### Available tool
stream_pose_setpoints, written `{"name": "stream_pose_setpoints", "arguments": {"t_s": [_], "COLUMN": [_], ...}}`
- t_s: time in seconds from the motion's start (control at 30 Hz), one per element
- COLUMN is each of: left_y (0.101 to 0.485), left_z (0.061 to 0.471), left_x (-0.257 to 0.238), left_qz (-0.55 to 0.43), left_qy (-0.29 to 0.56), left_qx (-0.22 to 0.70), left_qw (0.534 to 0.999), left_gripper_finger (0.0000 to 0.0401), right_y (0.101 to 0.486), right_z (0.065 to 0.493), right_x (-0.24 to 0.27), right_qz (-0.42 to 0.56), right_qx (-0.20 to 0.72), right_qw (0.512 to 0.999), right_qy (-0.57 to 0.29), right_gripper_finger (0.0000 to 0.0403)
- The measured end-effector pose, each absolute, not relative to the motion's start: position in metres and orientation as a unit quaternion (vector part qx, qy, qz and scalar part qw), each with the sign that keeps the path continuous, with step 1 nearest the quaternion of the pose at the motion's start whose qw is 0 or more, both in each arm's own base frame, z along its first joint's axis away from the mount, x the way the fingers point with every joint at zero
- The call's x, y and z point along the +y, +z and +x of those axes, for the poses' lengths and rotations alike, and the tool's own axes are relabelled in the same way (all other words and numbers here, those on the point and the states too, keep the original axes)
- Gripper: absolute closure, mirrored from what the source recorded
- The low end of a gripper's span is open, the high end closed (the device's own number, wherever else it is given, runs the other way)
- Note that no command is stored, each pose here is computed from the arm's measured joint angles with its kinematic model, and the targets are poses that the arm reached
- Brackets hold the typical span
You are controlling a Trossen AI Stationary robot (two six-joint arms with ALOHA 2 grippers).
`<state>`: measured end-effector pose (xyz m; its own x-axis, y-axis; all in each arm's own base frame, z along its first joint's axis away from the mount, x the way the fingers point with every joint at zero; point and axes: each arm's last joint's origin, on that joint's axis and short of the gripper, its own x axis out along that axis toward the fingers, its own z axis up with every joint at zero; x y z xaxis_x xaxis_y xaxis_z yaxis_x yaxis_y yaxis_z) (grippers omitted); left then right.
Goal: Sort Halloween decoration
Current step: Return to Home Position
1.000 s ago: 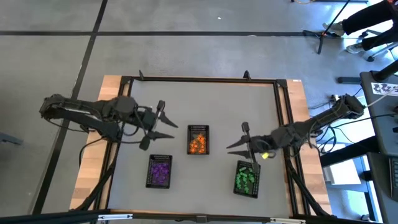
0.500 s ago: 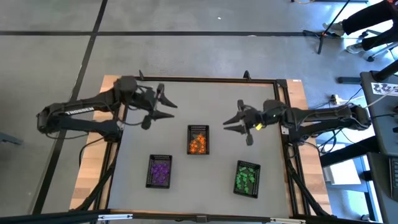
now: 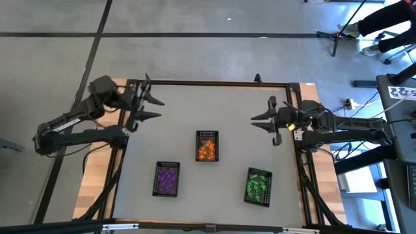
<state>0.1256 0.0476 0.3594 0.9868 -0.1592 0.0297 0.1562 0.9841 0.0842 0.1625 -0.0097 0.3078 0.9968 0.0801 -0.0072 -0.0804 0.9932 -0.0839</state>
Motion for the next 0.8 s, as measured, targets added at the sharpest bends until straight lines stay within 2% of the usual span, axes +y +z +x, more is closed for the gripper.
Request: {"name": "stream_pose_setpoints", "arguments": {"t_s": [0.23, 0.33, 0.47, 0.67, 0.8], "left_y": [0.339, 0.324, 0.303, 0.304, 0.307], "left_z": [0.105, 0.107, 0.110, 0.094, 0.069], "left_x": [0.029, 0.024, 0.022, 0.015, 0.006], "left_qz": [0.033, 0.032, 0.016, 0.014, 0.030], "left_qy": [-0.087, -0.111, -0.109, -0.142, -0.156], "left_qx": [-0.072, -0.111, -0.111, -0.134, -0.164], "left_qw": [0.993, 0.987, 0.988, 0.981, 0.973], "left_gripper_finger": [0.0222, 0.0222, 0.0222, 0.0222, 0.0222], "right_y": [0.289, 0.284, 0.279, 0.272, 0.273], "right_z": [0.131, 0.122, 0.111, 0.091, 0.077], "right_x": [-0.004, 0.001, 0.005, 0.005, 0.004], "right_qz": [-0.039, -0.040, -0.044, -0.048, -0.047], "right_qx": [-0.042, -0.069, -0.078, -0.051, -0.067], "right_qw": [0.998, 0.996, 0.996, 0.998, 0.997], "right_qy": [0.011, 0.028, 0.025, 0.003, 0.001], "right_gripper_finger": [0.0324, 0.0324, 0.0324, 0.0324, 0.0324]}}
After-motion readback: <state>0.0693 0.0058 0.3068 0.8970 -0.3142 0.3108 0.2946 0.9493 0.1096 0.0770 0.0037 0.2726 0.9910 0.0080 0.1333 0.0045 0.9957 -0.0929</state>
